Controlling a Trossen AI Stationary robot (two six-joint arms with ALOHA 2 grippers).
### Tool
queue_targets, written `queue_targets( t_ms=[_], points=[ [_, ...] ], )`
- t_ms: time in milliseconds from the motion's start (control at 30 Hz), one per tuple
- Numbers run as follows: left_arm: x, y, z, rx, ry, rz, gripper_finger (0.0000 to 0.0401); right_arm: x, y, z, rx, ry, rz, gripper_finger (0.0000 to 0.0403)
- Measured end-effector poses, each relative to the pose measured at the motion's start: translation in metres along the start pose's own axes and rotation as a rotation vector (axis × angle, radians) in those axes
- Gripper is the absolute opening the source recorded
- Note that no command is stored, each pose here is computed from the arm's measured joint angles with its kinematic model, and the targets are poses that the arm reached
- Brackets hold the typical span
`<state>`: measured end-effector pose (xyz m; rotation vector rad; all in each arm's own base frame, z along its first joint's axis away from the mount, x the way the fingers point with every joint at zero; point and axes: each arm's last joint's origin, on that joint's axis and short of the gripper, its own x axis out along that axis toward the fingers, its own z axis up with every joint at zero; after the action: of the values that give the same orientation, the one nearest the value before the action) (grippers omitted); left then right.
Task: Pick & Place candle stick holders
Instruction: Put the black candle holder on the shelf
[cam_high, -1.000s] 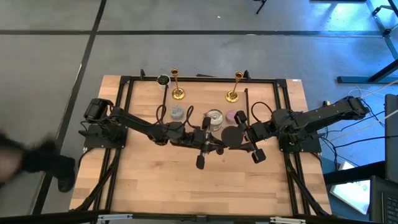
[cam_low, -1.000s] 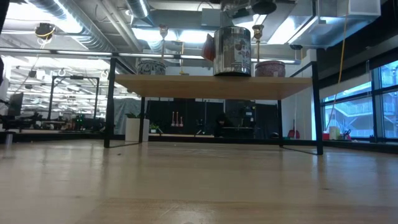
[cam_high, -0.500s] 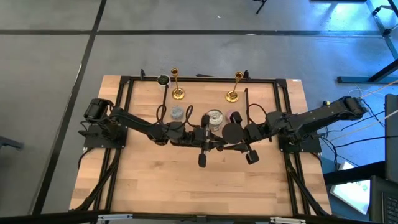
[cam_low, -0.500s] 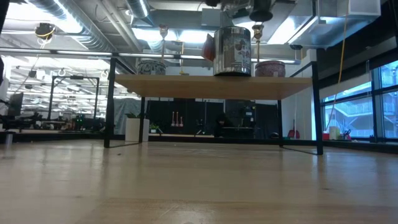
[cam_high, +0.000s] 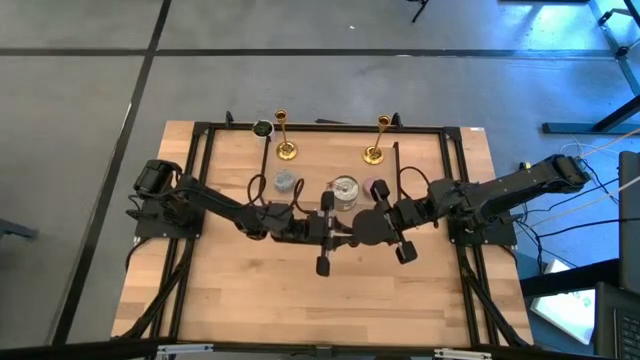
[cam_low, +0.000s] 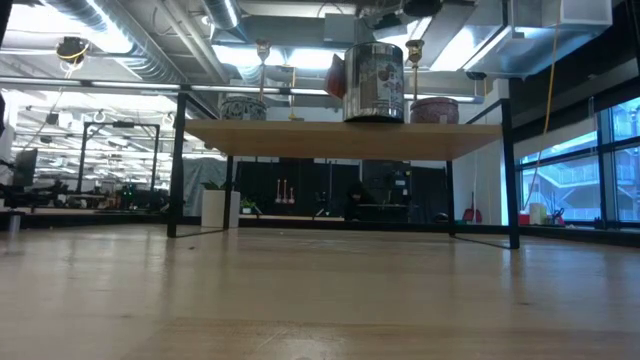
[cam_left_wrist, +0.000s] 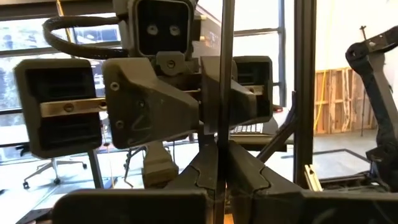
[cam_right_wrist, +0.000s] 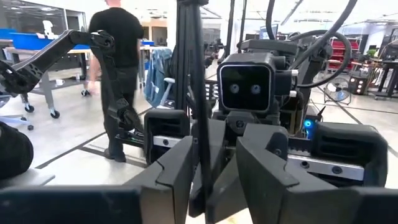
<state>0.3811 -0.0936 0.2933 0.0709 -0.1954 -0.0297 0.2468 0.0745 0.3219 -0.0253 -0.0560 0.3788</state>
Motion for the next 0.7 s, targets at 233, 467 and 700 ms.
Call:
queue_targets(
  t_ms=[233, 467, 700],
  points=[
    [0.0003, 0.0016, -0.0001, -0.018, 0.000, 0.008, 0.0008, -0.0001, -0.0016, -0.0012, 0.013, 0.014, -0.063, 0.0104],
    [0.0003, 0.0019, -0.0004, -0.024, 0.003, 0.016, 0.0008, -0.0001, -0.0014, -0.0018, 0.013, 0.020, -0.062, 0.0016],
    [0.0001, 0.0024, -0.0023, -0.007, 0.028, 0.050, 0.0016, -0.0012, -0.0033, -0.0029, 0.025, 0.038, -0.138, 0.0014]
  ],
)
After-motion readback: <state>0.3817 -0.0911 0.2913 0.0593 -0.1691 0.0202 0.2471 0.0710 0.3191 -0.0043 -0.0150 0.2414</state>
